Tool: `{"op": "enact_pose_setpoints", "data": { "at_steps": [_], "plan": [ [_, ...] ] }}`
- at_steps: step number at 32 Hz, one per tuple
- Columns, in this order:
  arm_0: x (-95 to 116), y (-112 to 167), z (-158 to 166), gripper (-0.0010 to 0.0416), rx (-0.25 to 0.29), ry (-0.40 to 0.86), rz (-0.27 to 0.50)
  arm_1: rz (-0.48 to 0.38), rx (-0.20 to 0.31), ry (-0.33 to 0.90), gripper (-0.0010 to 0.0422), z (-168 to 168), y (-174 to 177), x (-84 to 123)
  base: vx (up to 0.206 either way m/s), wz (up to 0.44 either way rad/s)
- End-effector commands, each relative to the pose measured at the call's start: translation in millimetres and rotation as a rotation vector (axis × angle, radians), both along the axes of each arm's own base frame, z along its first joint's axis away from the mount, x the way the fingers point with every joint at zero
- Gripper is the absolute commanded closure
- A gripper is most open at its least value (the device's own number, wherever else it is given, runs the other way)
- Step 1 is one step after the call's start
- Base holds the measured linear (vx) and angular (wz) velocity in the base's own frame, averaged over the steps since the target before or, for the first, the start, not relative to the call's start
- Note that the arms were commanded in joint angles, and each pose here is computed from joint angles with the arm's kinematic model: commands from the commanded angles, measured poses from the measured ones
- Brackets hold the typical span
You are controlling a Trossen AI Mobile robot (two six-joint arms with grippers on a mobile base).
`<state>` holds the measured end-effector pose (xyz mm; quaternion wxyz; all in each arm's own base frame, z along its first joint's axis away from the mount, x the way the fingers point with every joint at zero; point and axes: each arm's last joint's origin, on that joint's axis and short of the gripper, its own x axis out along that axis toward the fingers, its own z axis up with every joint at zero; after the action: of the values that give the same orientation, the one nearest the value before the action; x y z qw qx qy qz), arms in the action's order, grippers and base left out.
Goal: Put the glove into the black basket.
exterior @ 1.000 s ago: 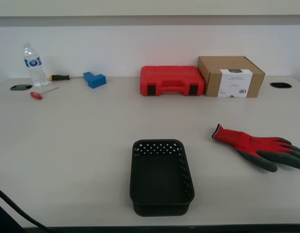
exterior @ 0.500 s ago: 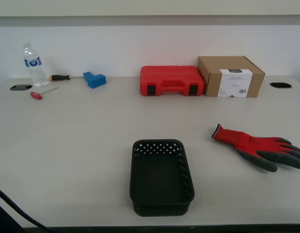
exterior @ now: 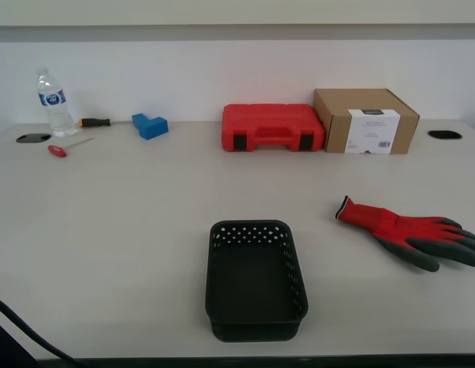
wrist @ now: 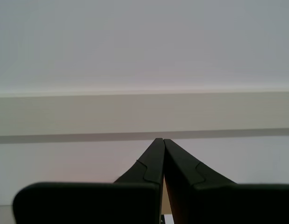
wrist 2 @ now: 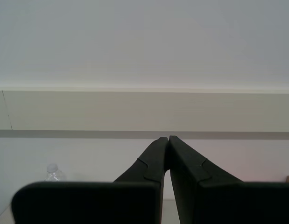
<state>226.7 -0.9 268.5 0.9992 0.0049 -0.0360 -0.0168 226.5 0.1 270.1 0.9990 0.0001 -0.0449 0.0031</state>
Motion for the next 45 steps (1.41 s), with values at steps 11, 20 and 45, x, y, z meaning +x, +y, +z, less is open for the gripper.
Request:
{"op": "enact_pose_setpoints", "data": {
  "at_steps": [11,20,45],
  "plan": [
    [18,-2,-62,0.0405,0.067,0.436,-0.052,0.000,0.000,-0.003,0.0412,0,0,0,0.000,0.000],
    [29,-1,-135,0.0405,0.073,0.892,-0.030,0.000,0.000,-0.001,0.0412,0,0,0,0.000,0.000],
    [88,2,-240,0.0405,-0.114,1.705,0.174,0.000,0.000,-0.002,0.0412,0,0,0,0.000,0.000]
  ]
}}
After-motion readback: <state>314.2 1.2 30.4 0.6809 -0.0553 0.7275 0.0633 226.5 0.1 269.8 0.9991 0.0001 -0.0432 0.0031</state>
